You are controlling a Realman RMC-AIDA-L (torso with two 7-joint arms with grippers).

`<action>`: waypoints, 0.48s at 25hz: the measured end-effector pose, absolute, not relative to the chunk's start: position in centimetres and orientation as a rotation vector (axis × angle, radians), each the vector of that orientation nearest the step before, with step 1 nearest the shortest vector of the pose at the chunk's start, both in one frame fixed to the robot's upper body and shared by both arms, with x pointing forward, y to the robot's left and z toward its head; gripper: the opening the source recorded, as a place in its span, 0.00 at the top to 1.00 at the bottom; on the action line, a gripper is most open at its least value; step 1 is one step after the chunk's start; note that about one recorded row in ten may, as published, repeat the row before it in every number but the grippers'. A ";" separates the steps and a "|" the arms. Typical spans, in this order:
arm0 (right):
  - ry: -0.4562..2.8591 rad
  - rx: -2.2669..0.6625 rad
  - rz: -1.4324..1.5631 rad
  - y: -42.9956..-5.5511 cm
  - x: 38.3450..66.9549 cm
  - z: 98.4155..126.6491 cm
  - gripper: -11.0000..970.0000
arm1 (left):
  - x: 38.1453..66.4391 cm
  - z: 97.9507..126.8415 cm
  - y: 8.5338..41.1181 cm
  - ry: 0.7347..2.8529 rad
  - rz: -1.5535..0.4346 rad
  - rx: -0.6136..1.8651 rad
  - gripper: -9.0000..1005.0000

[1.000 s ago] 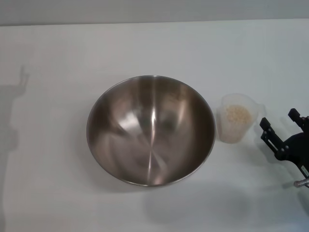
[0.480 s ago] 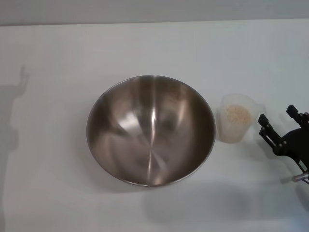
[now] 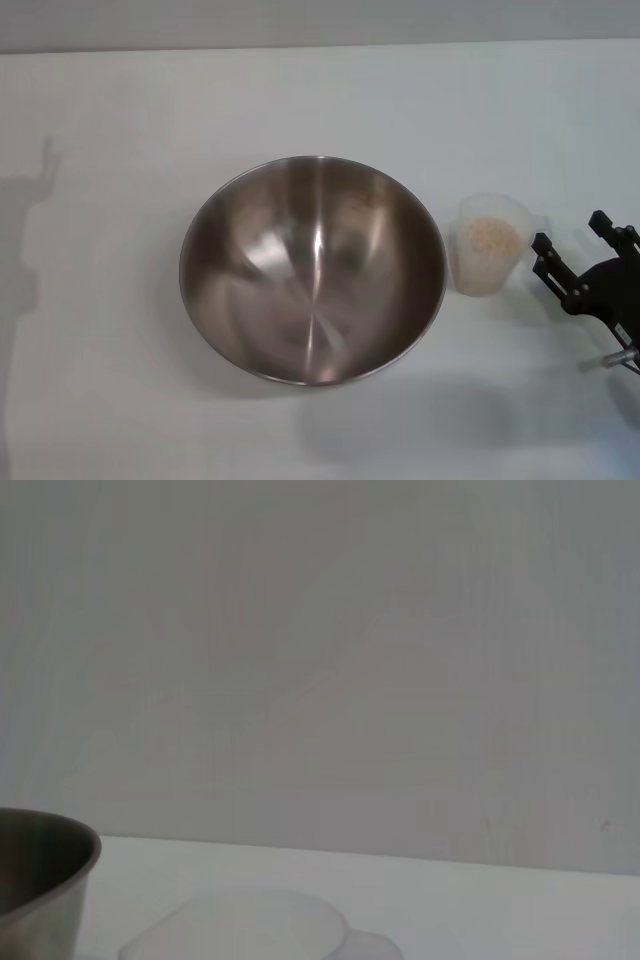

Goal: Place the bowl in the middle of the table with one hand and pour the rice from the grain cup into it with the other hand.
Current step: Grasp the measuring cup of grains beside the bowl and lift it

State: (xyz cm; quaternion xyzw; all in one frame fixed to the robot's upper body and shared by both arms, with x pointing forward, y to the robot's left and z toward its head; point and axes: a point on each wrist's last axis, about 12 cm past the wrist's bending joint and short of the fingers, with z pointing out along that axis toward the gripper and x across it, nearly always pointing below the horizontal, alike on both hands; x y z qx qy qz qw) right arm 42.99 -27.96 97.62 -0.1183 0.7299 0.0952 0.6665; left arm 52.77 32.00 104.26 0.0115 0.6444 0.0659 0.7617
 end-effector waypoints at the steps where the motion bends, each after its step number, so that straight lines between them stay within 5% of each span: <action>1: 1.643 -0.267 0.215 -28.0 43.0 97.7 0.22 | 52.7 104.2 32.0 1.403 0.144 0.025 0.18; 12: 1.637 -0.265 0.215 -28.0 43.0 97.8 0.22 | 52.6 104.1 32.1 1.409 0.147 0.028 0.18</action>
